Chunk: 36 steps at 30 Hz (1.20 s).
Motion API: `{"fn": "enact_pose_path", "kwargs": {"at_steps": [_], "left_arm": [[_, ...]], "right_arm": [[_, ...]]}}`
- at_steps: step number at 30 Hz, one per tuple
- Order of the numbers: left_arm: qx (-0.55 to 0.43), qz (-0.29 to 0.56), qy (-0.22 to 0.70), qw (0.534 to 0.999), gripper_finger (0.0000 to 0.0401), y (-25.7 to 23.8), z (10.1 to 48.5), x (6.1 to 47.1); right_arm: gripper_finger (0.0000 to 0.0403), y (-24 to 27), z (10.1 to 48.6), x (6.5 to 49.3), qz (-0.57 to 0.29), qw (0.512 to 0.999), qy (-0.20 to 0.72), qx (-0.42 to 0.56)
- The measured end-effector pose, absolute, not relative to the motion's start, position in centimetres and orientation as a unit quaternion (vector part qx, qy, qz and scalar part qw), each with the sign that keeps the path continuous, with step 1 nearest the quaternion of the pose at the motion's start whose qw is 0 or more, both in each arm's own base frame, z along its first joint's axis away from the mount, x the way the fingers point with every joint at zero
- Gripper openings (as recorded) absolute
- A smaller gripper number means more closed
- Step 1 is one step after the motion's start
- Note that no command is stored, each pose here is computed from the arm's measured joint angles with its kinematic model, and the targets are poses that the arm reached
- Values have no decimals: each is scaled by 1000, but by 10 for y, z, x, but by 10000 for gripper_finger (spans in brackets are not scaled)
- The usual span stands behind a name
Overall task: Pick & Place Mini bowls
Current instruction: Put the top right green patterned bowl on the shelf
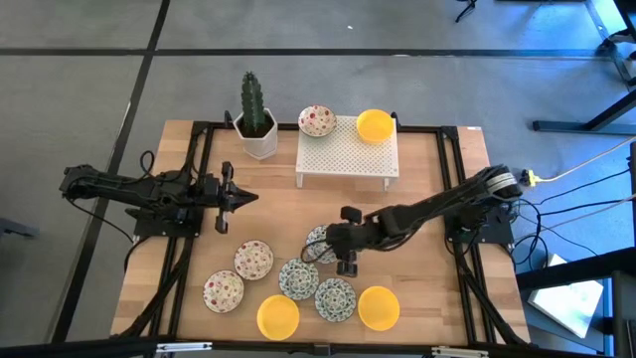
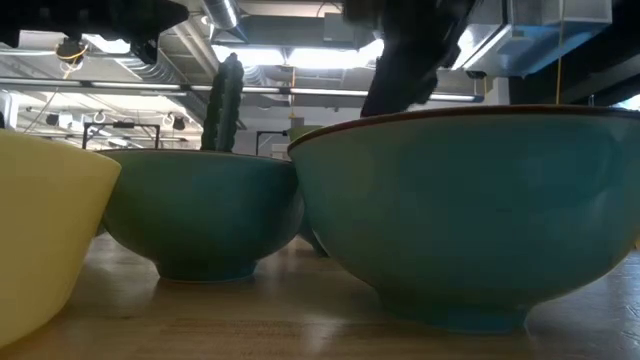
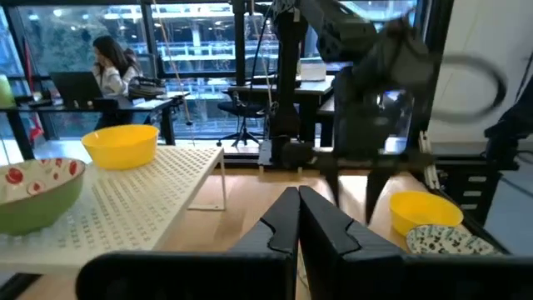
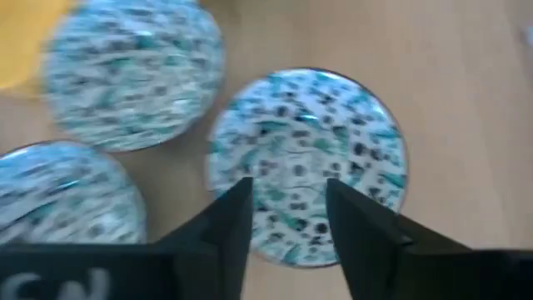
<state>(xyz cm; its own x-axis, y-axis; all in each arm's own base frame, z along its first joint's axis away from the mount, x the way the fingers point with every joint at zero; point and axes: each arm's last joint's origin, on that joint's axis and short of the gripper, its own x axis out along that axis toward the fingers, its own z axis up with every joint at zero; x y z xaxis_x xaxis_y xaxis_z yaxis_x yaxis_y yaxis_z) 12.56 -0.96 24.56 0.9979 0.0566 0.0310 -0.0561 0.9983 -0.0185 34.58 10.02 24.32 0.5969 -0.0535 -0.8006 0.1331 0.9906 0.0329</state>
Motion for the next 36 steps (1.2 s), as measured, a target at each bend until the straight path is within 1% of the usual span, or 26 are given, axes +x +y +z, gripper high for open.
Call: {"fn": "enact_pose_path", "kwargs": {"at_steps": [4, 8, 15, 25, 36], "left_arm": [[-32, 28, -17, 999, 4, -10, 246, 126], [-38, 22, -18, 999, 4, -10, 246, 126], [-61, 22, -19, 998, 4, -10, 246, 126], [-61, 22, -19, 998, 4, -10, 246, 126], [-58, 22, -18, 998, 4, -10, 246, 126]], "right_arm": [[199, 92, 227, 350, -112, 878, 464, 36], [218, 85, 227, 353, -151, 878, 452, 38], [221, 75, 224, 352, -151, 863, 476, 83], [221, 63, 220, 351, -176, 847, 492, 95], [221, 57, 195, 345, -172, 844, 495, 115]]}}
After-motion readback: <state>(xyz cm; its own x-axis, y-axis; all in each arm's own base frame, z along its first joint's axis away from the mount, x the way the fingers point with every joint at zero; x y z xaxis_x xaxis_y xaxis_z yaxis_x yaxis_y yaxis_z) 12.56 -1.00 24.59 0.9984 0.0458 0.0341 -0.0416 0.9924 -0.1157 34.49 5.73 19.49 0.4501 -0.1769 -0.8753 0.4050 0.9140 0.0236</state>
